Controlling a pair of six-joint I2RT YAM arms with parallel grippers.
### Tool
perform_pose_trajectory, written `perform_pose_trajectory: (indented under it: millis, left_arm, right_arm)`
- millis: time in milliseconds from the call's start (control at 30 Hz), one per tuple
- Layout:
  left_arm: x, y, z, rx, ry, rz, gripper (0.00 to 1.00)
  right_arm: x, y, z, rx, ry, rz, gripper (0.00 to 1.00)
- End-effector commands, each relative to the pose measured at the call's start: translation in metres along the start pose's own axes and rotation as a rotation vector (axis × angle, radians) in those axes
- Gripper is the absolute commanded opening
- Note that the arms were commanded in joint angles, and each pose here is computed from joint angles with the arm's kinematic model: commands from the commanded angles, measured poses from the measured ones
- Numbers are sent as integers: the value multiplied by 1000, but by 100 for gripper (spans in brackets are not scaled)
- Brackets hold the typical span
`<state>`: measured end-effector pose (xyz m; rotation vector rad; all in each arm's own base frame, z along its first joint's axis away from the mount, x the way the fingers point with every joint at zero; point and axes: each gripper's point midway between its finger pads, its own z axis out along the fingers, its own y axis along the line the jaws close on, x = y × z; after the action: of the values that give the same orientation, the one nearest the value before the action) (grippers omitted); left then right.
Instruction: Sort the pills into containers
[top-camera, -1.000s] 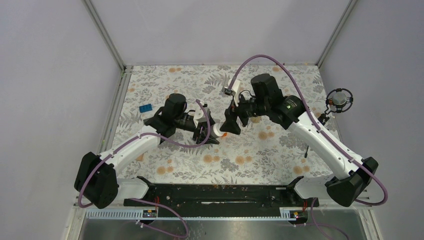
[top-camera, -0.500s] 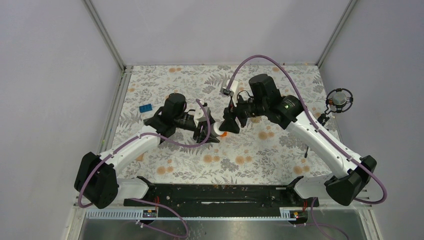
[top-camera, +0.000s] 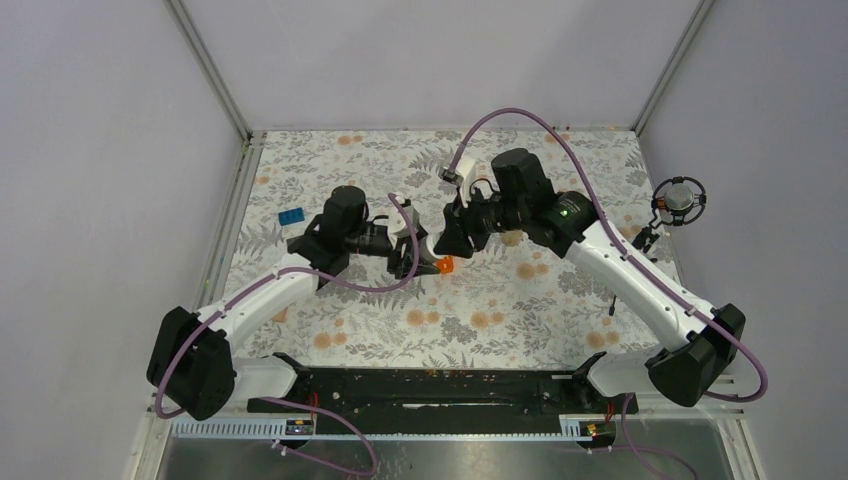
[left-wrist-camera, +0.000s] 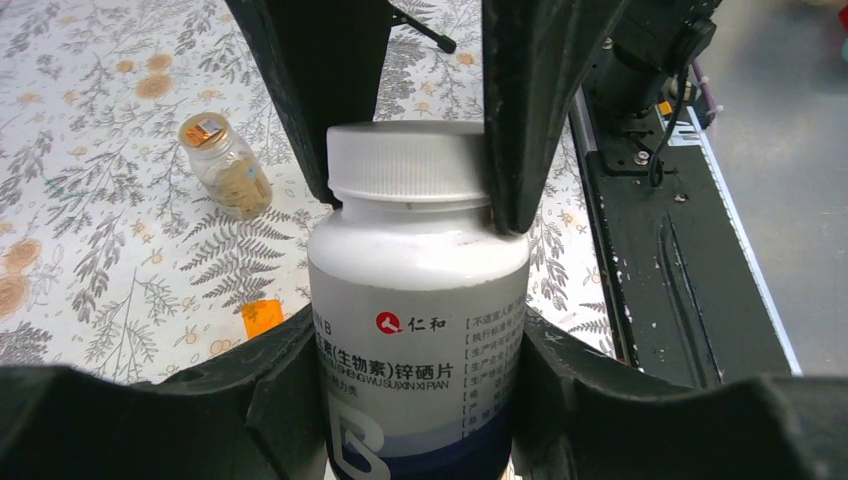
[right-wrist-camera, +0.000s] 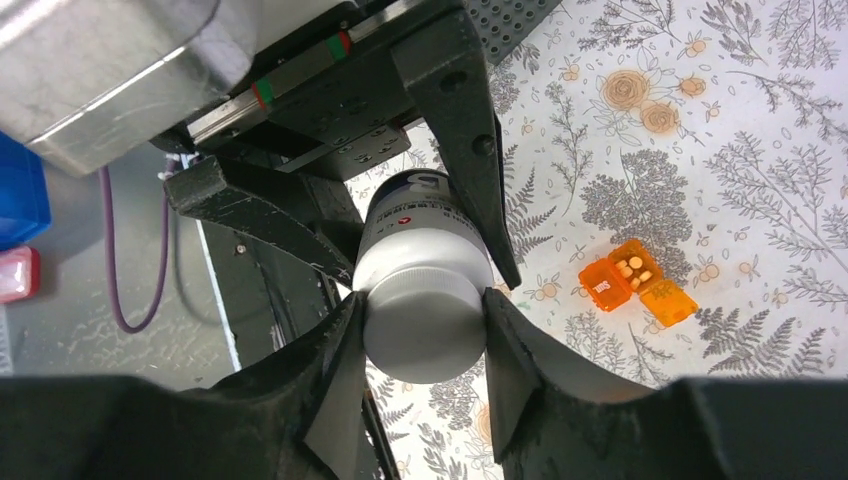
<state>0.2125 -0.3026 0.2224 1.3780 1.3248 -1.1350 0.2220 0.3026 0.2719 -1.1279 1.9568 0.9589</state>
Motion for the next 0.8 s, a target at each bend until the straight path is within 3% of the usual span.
perform_pose_trajectory:
  millis: [0, 33, 133, 233, 600, 767]
  left_arm:
    - [-29, 3, -3, -42, -74, 151, 0]
    - [-28, 3, -3, -45, -75, 150, 0]
    - [-28, 2, -5, -50, -74, 148, 0]
    - [-28, 2, -5, -48, -70, 139, 0]
    - [-28, 2, -6, -45, -73, 141, 0]
    - [-29, 0, -6, -34, -78, 141, 0]
  right_arm:
    - [-33, -1, 0, 45, -138, 99, 26]
    - [-35, 1, 0, 41, -152, 119, 31]
    - [-37, 0, -6, 63, -163, 115, 61]
    - [-35, 3, -15, 76, -160, 76, 71]
    - [-13, 17, -24, 2, -29, 4, 72]
    - [-15, 14, -17, -4, -28, 12, 66]
